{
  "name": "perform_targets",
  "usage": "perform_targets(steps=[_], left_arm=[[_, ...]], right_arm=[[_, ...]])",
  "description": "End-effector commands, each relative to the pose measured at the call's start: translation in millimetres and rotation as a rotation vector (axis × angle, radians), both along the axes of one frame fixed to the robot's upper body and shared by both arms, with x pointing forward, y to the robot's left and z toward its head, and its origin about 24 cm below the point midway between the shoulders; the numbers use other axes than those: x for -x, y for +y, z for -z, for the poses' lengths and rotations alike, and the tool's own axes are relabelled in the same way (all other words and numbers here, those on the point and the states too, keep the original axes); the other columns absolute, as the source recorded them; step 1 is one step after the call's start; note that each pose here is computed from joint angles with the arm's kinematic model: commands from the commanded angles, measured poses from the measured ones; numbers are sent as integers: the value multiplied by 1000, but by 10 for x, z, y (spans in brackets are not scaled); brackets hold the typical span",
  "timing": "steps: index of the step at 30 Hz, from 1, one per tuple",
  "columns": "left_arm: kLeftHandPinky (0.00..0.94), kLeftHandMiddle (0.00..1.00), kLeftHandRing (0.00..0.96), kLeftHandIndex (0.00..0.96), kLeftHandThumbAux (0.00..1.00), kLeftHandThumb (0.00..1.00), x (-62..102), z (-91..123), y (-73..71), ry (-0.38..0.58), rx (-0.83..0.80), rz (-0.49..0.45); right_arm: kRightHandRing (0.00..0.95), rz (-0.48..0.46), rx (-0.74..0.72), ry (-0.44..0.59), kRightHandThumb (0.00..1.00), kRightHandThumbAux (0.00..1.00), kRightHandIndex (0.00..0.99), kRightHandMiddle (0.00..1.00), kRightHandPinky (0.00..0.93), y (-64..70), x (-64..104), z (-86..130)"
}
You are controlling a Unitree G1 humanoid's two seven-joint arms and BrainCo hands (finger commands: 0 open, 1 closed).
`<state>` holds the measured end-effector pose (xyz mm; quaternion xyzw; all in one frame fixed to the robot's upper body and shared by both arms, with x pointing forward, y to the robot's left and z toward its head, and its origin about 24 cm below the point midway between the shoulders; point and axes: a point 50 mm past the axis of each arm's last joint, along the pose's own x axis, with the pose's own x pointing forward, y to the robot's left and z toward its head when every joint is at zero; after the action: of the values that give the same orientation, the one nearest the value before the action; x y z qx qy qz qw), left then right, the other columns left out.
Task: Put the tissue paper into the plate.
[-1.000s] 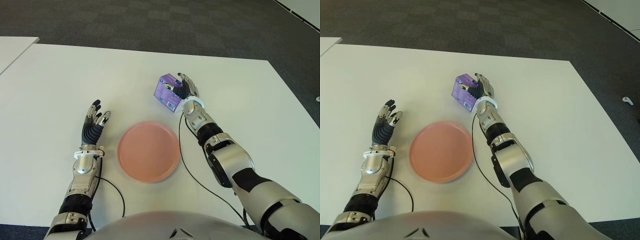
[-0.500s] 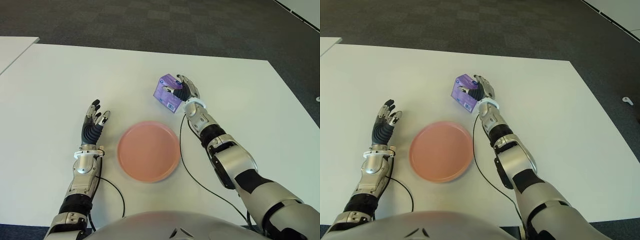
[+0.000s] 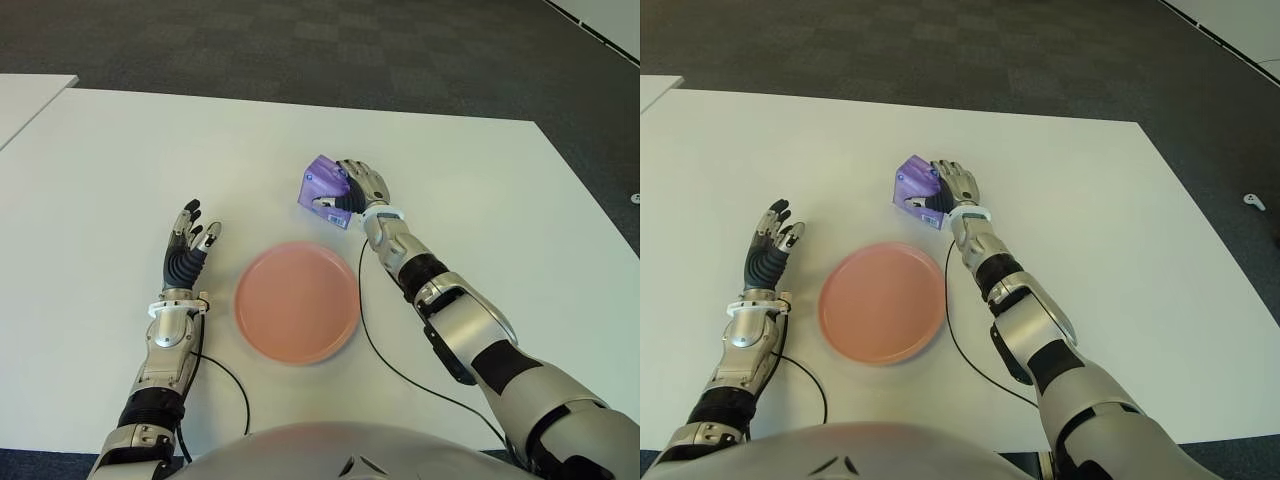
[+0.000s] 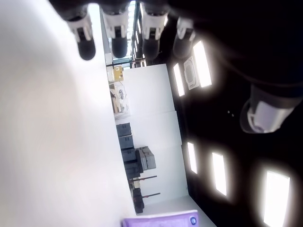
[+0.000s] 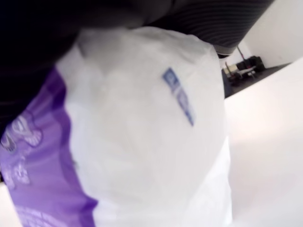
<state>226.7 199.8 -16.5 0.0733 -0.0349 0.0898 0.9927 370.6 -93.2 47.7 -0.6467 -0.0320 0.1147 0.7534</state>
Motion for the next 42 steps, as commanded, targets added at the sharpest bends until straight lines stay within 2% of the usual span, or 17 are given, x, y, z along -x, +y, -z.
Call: perform_targets(steps=[1,20,39,41,42], left_arm=[[0,0,0,0,443,0,220,287,-67,138,19,-9],[0,0,0,0,447,0,253,263,-94,122,27,-13],[0,0,0,0,456,0,283,254,-126,120,35,-44],[0,0,0,0,451,0,284,245,-132,114,36,-47],[0,0,0,0,449,0,286,242,-133,112,37,-48]], right_arm=[[0,-17,182,245,151,370,0,0,0,-84,201,456],[0,-94,341,333,183,411,0,0,0,-90,239,547],[0,-138,329,390,202,431,0,0,0,-81,223,508],[0,-148,316,385,202,438,0,0,25,-79,221,499],[72,-153,308,380,230,446,11,48,136,-79,221,496]])
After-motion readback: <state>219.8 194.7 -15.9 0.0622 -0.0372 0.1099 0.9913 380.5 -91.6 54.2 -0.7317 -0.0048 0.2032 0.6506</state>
